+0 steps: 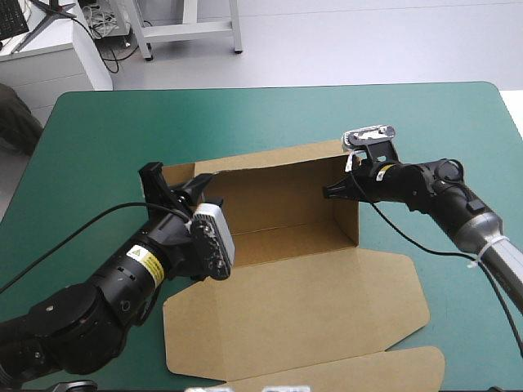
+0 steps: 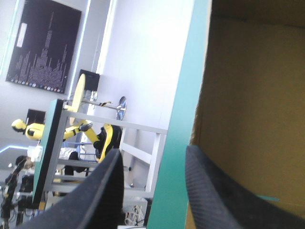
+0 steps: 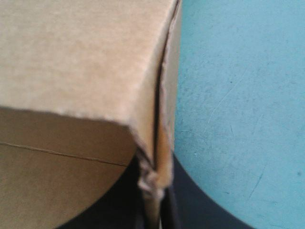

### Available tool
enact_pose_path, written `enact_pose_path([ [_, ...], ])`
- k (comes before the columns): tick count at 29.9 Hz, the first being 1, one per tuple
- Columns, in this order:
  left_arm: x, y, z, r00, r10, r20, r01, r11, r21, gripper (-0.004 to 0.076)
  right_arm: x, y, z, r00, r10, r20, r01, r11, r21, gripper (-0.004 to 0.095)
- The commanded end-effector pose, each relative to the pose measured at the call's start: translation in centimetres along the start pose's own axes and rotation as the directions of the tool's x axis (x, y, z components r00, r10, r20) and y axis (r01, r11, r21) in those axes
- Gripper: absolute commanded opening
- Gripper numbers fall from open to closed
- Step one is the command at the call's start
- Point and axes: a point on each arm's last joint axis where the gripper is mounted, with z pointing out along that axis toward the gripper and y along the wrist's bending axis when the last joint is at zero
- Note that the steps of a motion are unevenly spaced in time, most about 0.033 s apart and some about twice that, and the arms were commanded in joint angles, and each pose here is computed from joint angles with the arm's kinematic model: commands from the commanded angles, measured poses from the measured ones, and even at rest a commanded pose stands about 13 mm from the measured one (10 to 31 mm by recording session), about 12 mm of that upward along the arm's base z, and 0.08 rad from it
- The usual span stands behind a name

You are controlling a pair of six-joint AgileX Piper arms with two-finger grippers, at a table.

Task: Fold the box

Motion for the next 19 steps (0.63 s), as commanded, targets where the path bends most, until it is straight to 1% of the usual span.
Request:
enact_pose_path([
  [1, 0.5, 3.4, -0.7, 0.997, -0.071, 0.003, 0.071, 0.988, -0.136, 0.0296, -3.1, 0.0, -3.6, 0.993, -0.003, 0.116, 0.003, 1.0, 0.002, -0.0005],
  [7, 3.3, 7.1, -0.1, 0.961, -0.266, -0.074, 0.245, 0.945, -0.219, 0.0296, -4.9, -0.7, -6.1, 0.998, 0.005, 0.063, -0.008, 0.998, 0.058, -0.0005],
  [9, 4.8, 8.0, 0.4, 0.938, -0.332, -0.101, 0.298, 0.919, -0.257, 0.0296, -5.5, -1.2, -6.5, 0.999, 0.018, 0.03, -0.02, 0.997, 0.068, -0.0005],
  [11, 6.5, 8.6, 1.0, 0.896, -0.42, -0.148, 0.369, 0.886, -0.282, 0.0291, -5.9, -1.8, -6.5, 1.0, 0.03, -0.008, -0.029, 0.996, 0.081, -0.0005],
  [12, 7.1, 8.8, 1.2, 0.884, -0.435, -0.168, 0.378, 0.88, -0.288, 0.0283, -6.3, -2.1, -6.5, 0.999, 0.032, -0.024, -0.03, 0.996, 0.088, -0.0005],
  [14, 9.4, 9.2, 2.0, 0.824, -0.514, -0.238, 0.434, 0.843, -0.316, 0.0235, -6.7, -2.6, -5.9, 0.996, 0.03, -0.08, -0.023, 0.995, 0.095, -0.0005],
  [18, 13.1, 9.5, 3.2, 0.686, -0.657, -0.314, 0.572, 0.753, -0.327, 0.0092, -7.4, -3.4, -3.4, 0.982, 0.039, -0.183, -0.02, 0.994, 0.103, -0.0005],
  [19, 14.0, 9.4, 3.5, 0.638, -0.7, -0.32, 0.621, 0.714, -0.324, 0.0063, -7.5, -3.6, -2.5, 0.977, 0.04, -0.208, -0.019, 0.995, 0.102, -0.0005],
])
